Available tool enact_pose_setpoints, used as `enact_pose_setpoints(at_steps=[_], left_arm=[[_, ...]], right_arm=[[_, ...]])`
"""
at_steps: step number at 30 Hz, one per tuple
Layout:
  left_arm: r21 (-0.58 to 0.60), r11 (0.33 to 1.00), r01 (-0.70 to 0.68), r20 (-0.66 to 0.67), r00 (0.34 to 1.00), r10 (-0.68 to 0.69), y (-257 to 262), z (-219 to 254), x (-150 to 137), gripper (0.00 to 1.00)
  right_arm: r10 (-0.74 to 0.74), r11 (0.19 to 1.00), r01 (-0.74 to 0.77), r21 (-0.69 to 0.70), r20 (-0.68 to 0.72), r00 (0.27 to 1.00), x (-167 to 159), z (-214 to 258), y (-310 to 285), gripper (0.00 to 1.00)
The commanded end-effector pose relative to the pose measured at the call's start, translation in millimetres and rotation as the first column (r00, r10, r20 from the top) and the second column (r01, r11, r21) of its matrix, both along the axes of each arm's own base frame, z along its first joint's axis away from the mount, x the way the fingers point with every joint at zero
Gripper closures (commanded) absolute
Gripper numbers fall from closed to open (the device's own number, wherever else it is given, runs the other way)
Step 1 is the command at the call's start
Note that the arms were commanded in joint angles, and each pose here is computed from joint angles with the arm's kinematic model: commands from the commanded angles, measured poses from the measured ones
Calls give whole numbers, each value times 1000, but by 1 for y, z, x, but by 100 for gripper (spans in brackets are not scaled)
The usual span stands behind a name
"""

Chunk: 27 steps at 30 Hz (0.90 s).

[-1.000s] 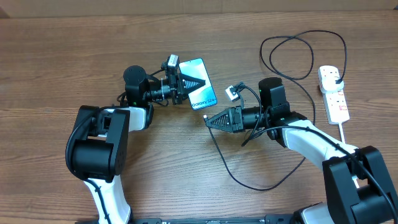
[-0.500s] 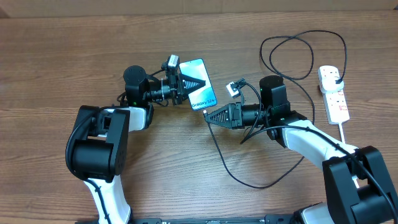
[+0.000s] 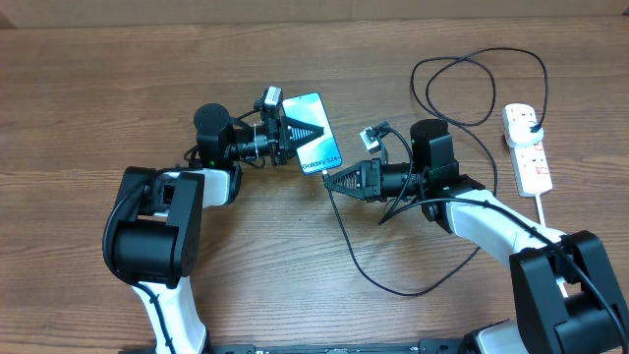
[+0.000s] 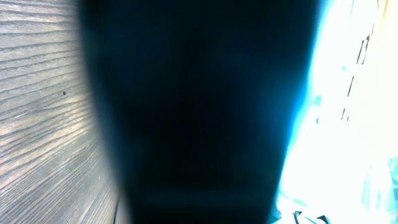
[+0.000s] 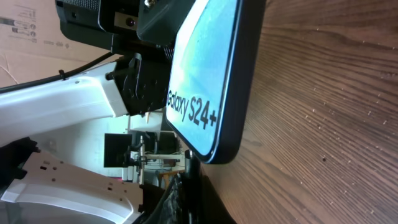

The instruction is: Plug charger to phone and switch on socket

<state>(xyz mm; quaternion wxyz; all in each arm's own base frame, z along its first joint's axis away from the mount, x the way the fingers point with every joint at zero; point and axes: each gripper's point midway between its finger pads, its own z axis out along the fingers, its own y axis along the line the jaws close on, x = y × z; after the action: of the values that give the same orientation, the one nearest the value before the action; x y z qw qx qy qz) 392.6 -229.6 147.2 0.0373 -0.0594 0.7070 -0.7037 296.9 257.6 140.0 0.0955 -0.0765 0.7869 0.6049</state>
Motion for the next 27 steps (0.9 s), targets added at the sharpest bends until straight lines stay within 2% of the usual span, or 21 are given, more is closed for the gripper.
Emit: enact_pose_setpoints(at_steps=[1, 27], left_arm=[[-1, 1000, 27, 31, 999, -27, -1, 4, -4, 95], [0, 1000, 26, 43, 999, -26, -5, 4, -5, 96]], right_arm=[[-22, 1000, 22, -4, 8, 1000, 2, 2, -2, 96], [-53, 999, 53, -2, -33, 998, 7, 3, -2, 96]])
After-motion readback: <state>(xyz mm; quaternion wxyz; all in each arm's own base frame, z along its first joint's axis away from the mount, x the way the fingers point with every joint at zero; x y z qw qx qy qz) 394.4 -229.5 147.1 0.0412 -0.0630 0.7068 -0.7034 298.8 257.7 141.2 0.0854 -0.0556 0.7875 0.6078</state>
